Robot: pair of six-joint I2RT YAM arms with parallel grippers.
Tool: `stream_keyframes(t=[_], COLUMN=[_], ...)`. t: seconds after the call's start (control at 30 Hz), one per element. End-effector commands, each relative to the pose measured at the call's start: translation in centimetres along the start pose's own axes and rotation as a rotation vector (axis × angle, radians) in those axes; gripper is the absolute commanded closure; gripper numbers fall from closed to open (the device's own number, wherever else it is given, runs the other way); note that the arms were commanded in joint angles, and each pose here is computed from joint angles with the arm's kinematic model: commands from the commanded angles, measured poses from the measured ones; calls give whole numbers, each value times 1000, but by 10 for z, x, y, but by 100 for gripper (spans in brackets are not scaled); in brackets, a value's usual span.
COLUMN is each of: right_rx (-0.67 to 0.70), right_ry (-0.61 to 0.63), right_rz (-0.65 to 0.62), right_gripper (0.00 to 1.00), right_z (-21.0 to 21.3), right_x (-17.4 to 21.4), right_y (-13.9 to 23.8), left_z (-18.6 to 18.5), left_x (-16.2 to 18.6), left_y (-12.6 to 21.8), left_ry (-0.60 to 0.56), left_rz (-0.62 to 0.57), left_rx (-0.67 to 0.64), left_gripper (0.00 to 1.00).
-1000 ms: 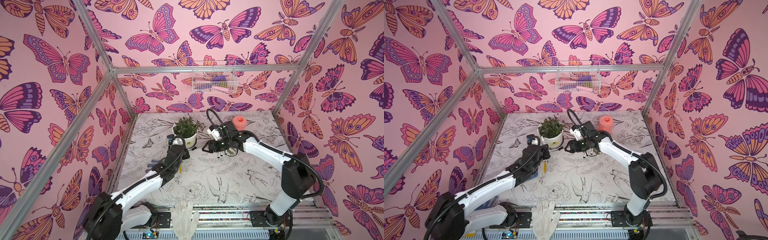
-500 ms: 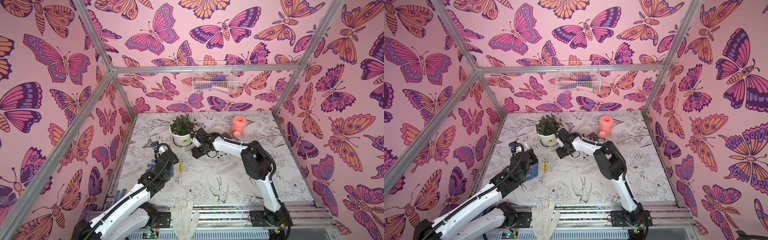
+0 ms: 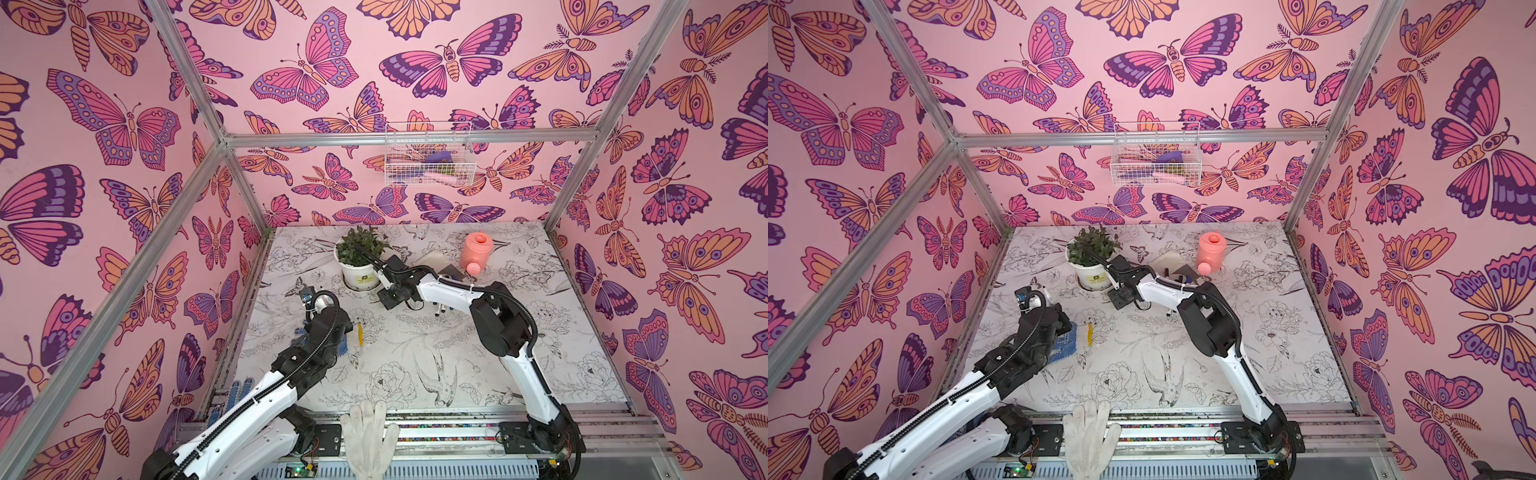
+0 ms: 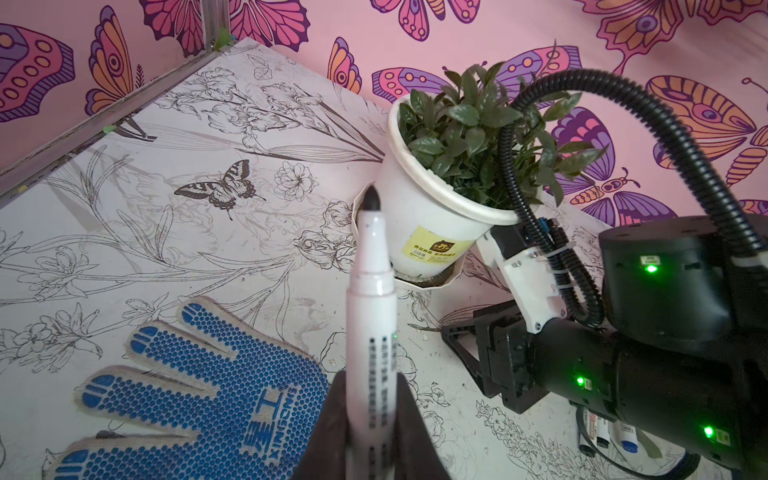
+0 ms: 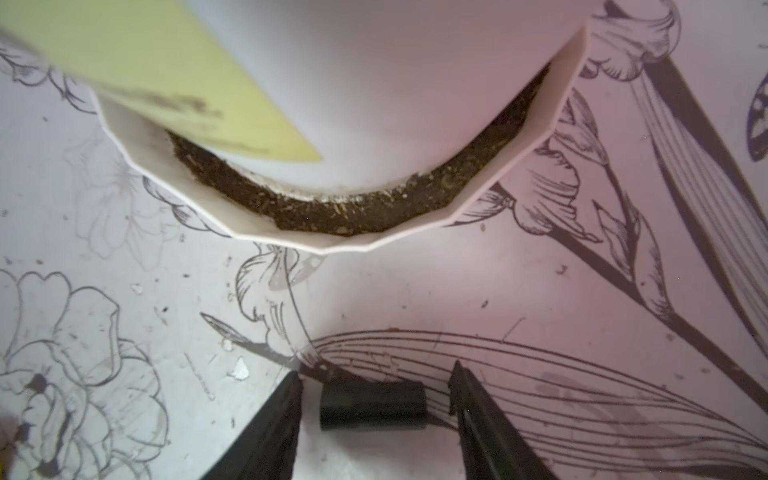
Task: Insert the pens into the pen caps
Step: 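Lower the open right gripper over the black cap on the table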
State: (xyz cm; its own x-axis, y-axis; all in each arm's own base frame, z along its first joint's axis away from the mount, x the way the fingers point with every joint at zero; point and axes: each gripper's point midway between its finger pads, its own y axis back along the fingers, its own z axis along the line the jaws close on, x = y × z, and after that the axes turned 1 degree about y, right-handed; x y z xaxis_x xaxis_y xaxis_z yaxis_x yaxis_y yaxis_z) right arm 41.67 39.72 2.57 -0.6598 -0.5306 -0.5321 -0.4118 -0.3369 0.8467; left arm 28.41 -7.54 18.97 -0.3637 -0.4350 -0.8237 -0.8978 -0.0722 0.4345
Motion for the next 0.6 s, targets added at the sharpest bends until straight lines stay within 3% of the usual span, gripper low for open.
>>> stream_keyframes(t=[0.0,0.3,0.57], right_rx=[-13,-31,-118], right_ry=[15,14,44], right_rz=[61,50,63], right_gripper=[51,68,68], right_z=[5,5,14], right_x=[21,37,90], right_y=[-17,21,74], left_z=[3,-4,-14], left_x=[1,3,5], left_y=[-1,-6,-14], left_ry=[-22,-23,-13], left_rz=[10,29,38], left_rx=[-21,-10,8], left_gripper=[100,100,100])
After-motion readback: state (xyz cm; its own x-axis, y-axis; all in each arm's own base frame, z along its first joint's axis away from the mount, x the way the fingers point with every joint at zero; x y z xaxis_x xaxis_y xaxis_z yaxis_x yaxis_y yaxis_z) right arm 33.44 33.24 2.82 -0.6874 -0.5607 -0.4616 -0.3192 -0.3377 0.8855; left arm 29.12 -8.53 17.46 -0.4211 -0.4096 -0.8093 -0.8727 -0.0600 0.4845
